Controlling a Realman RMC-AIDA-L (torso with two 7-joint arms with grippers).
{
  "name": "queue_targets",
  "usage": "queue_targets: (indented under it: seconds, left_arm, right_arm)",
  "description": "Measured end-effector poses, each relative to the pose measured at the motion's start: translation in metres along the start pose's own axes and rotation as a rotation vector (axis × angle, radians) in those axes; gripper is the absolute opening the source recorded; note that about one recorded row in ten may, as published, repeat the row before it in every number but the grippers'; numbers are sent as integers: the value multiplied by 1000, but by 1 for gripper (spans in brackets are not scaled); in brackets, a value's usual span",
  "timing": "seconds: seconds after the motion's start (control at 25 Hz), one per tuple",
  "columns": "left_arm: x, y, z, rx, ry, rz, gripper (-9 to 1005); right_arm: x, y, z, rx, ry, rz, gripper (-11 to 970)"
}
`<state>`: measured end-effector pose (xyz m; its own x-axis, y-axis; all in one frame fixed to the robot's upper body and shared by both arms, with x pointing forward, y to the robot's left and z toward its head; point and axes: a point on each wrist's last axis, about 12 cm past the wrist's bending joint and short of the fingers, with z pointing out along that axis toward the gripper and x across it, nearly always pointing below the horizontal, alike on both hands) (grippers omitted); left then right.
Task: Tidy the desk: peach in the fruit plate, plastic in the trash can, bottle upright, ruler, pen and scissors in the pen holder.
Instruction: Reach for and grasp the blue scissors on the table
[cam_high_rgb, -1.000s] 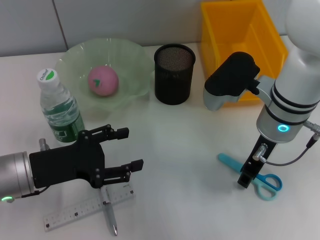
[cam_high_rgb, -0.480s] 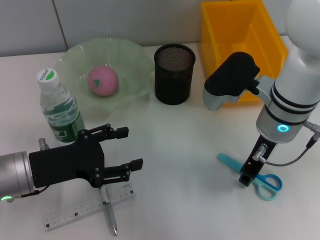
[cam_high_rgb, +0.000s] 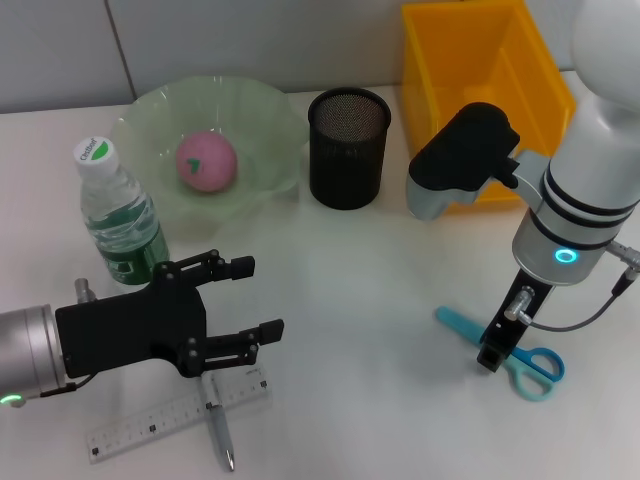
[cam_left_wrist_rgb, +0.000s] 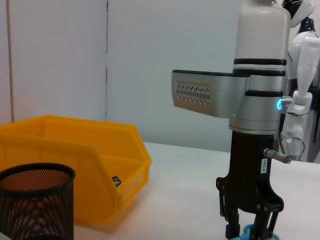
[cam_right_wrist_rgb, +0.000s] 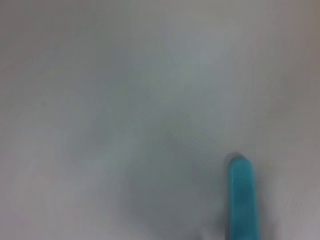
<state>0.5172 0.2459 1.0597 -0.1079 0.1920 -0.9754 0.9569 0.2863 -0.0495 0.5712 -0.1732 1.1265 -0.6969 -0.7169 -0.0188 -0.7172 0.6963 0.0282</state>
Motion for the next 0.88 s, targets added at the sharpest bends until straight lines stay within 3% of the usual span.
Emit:
queue_targets:
  seconds: [0.88]
  left_arm:
    - [0, 0, -1, -3, -1, 0, 802]
  right_arm:
    - [4, -2, 2, 5, 4, 12, 342]
